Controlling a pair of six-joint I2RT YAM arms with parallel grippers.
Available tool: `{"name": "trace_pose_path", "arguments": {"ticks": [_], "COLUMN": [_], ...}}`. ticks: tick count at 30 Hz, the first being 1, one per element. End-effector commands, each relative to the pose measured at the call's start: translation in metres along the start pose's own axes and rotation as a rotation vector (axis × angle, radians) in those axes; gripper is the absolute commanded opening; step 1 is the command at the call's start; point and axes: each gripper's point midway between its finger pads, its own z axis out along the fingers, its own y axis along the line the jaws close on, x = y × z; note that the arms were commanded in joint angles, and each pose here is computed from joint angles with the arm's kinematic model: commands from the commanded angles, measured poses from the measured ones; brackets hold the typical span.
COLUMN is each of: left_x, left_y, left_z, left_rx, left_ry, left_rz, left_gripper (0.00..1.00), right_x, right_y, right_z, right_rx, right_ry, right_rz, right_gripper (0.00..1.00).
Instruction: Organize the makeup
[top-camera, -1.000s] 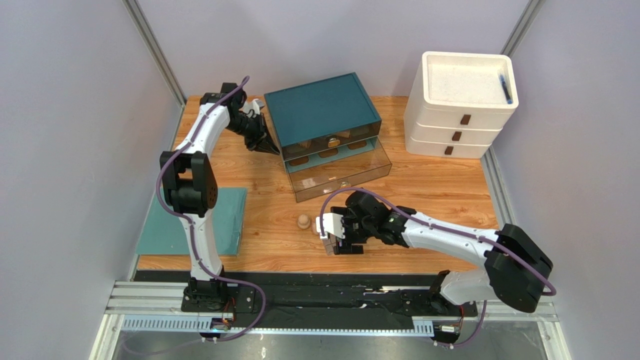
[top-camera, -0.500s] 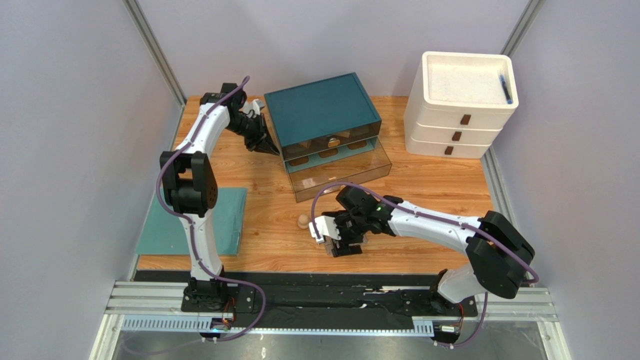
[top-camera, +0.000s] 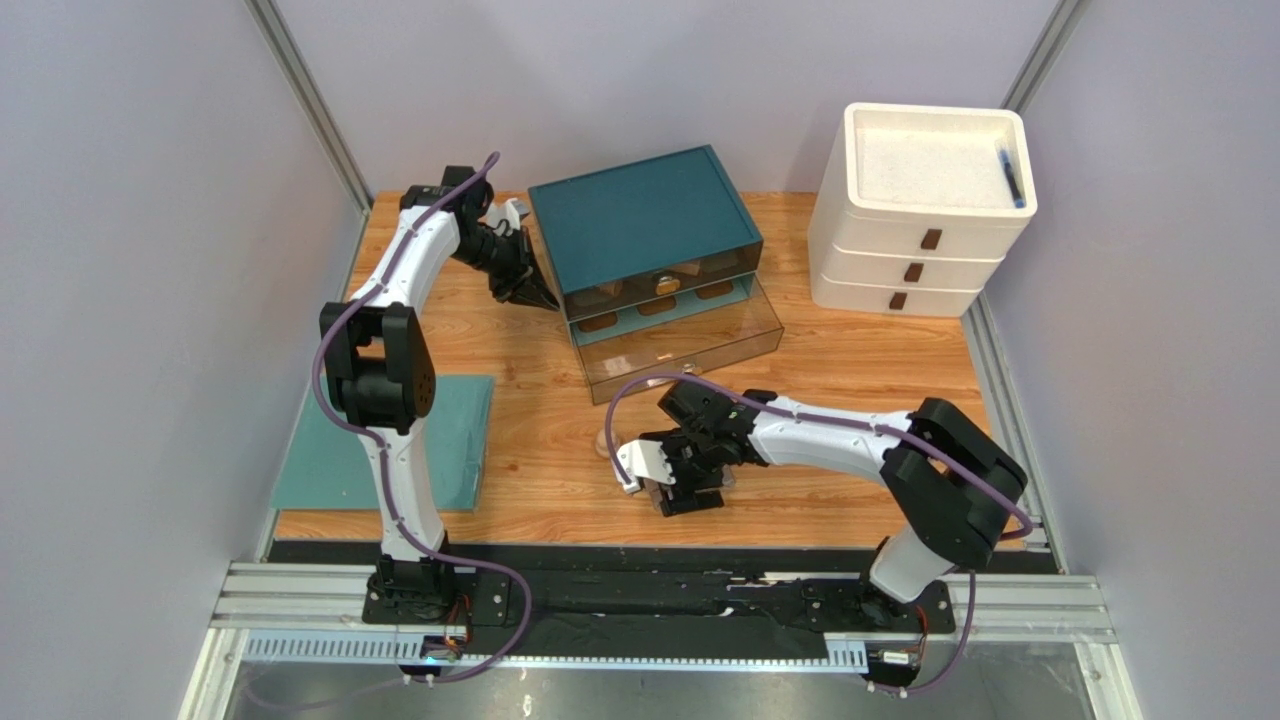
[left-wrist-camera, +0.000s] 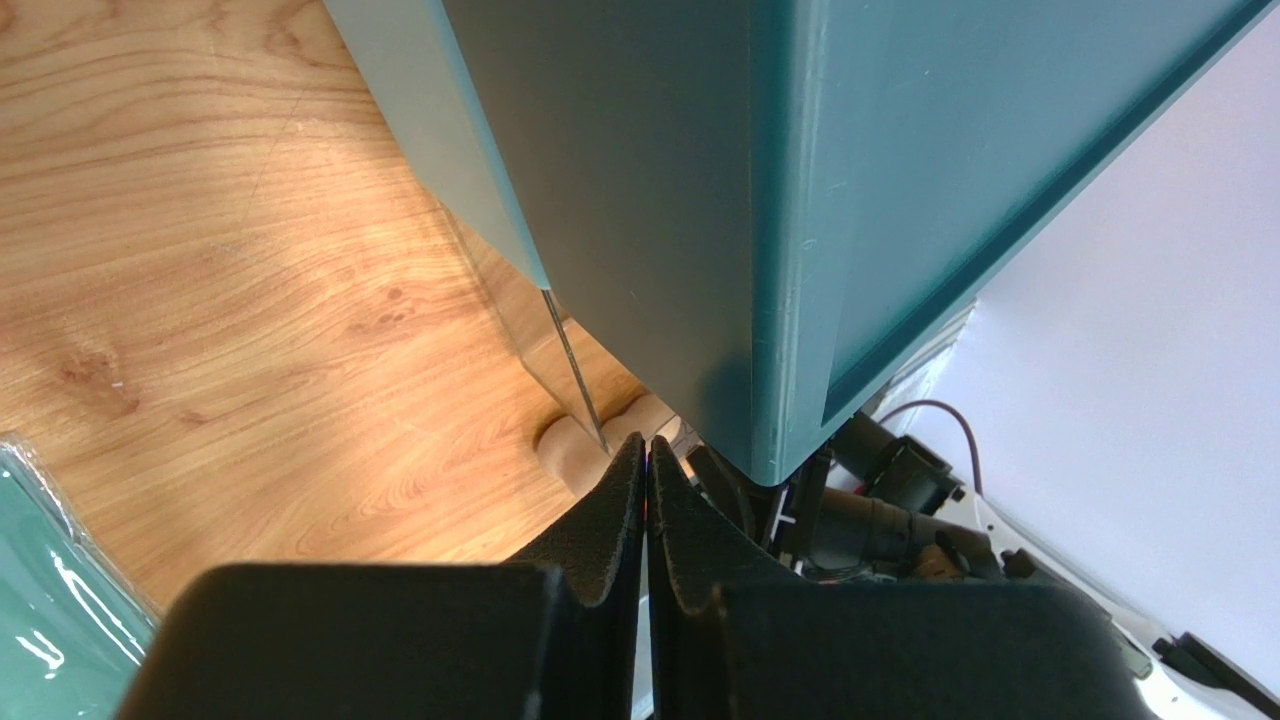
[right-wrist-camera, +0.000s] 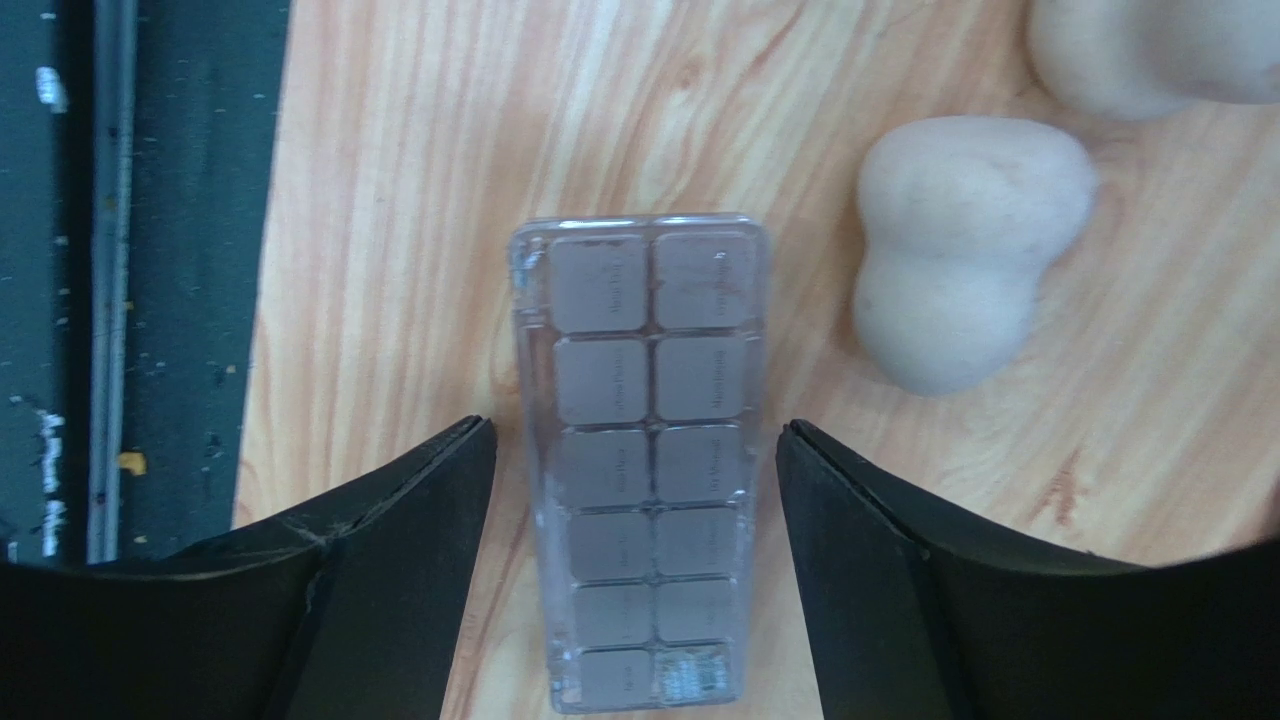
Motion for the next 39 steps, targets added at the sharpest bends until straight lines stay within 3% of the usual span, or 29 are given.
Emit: {"name": "trace_pose_path", "arguments": {"ticks": [1,3,6,7,11,13,20,30,39], "left_x": [-0.005,-0.004,-0.005,-0.004,-0.005,-0.006,-0.006,-0.008,-0.009], "left_y": [-0.013,-0.012,-0.012,-0.012,-0.01,-0.011,-0.01,-0.009,-0.009], "left_z": [-0.014,-0.014,-0.013,-0.013,-0.014,-0.015,-0.015,-0.014,-0.012], "left_rx": [0.019,0.016,0.018,0.018,0.008,0.01,0.009,0.013,0.016], "left_ry": [-0.039,-0.037,-0.035,-0.035,-0.037,-0.04,-0.038,-0.037,-0.036], "left_rz": [0.061,0.059,0.058,0.057,0.058,0.06,0.059,0.06,0.057], "left_gripper": [0.04,0.04,0.04,0.04,0.04,0.04,0.04,0.04,0.04], "right_x": [0.002,0.006,0.011,0.011,0.011,0.012,0.013,-0.011,-0.026], "right_y": [-0.03,-0.033,-0.034,-0.034,-0.032,-0.029,-0.025,-0.027,-0.093], "right_z": [0.004,0.008,0.016,0.018,0.022,0.022,0.013,-0.047,-0.115], "right_rx": [0.098,0.104,0.075,0.048,-0.003,-0.031,-0.021,0.098,0.317], "right_ry": [0.044,0.063,0.097,0.113,0.142,0.148,0.145,0.001,-0.077], "right_rz": [-0.021,0.005,0.029,0.045,0.079,0.115,0.14,0.118,0.111], "right_gripper": [0.71,0.69,0.57,0.47,0.26,0.0,0.0,0.0,0.0]}}
